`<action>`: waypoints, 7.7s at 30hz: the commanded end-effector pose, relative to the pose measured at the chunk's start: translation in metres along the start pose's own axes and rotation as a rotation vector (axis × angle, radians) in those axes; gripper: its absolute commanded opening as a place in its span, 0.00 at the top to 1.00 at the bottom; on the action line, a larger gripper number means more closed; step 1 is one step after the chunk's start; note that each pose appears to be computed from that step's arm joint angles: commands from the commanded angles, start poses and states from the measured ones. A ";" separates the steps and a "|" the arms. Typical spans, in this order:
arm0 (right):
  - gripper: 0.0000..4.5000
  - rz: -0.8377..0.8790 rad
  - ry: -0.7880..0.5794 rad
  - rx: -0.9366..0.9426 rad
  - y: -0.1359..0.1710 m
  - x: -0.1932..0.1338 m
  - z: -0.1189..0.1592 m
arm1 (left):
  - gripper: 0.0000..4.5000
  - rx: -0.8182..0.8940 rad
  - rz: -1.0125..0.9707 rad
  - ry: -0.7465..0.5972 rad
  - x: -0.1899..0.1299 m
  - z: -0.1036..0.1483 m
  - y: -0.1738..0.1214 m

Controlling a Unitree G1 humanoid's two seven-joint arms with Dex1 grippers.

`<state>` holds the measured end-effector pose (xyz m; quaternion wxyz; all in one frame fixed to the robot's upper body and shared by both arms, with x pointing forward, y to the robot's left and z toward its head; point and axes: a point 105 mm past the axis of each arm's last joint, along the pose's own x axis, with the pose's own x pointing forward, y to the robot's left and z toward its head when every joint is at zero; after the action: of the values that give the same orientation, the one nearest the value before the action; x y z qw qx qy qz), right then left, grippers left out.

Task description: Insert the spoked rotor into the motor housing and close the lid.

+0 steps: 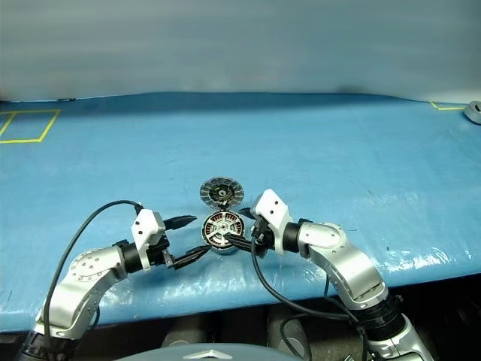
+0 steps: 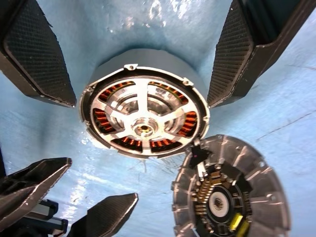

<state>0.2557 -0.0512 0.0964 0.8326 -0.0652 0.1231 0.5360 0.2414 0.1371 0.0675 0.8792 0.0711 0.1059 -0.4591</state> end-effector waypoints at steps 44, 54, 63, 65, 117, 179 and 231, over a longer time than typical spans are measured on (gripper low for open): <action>1.00 -0.039 -0.077 -0.037 -0.003 0.011 0.017 | 0.00 0.046 -0.068 -0.077 0.016 0.009 -0.007; 1.00 -0.048 -0.014 -0.077 -0.006 0.015 0.008 | 0.00 0.051 -0.061 -0.082 0.017 0.010 -0.004; 1.00 -0.049 0.028 -0.075 -0.008 0.021 -0.004 | 0.00 0.048 -0.054 -0.082 0.016 0.010 -0.006; 1.00 -0.049 0.056 -0.089 -0.009 0.023 -0.009 | 0.00 0.048 -0.054 -0.082 0.015 0.010 -0.006; 1.00 0.021 0.079 0.017 -0.004 0.062 -0.020 | 0.00 0.040 -0.042 -0.098 0.019 0.010 -0.008; 1.00 -0.124 0.021 0.095 0.016 -0.038 -0.026 | 1.00 0.495 -0.545 0.053 0.086 0.073 0.040; 0.00 0.000 -0.069 0.058 0.003 0.017 0.001 | 1.00 0.035 -0.161 0.006 -0.014 0.005 -0.015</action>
<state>0.2612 -0.0404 0.0863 0.8479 -0.0144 0.1223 0.5156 0.2244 0.1428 0.0662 0.8394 0.0593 0.1301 -0.5243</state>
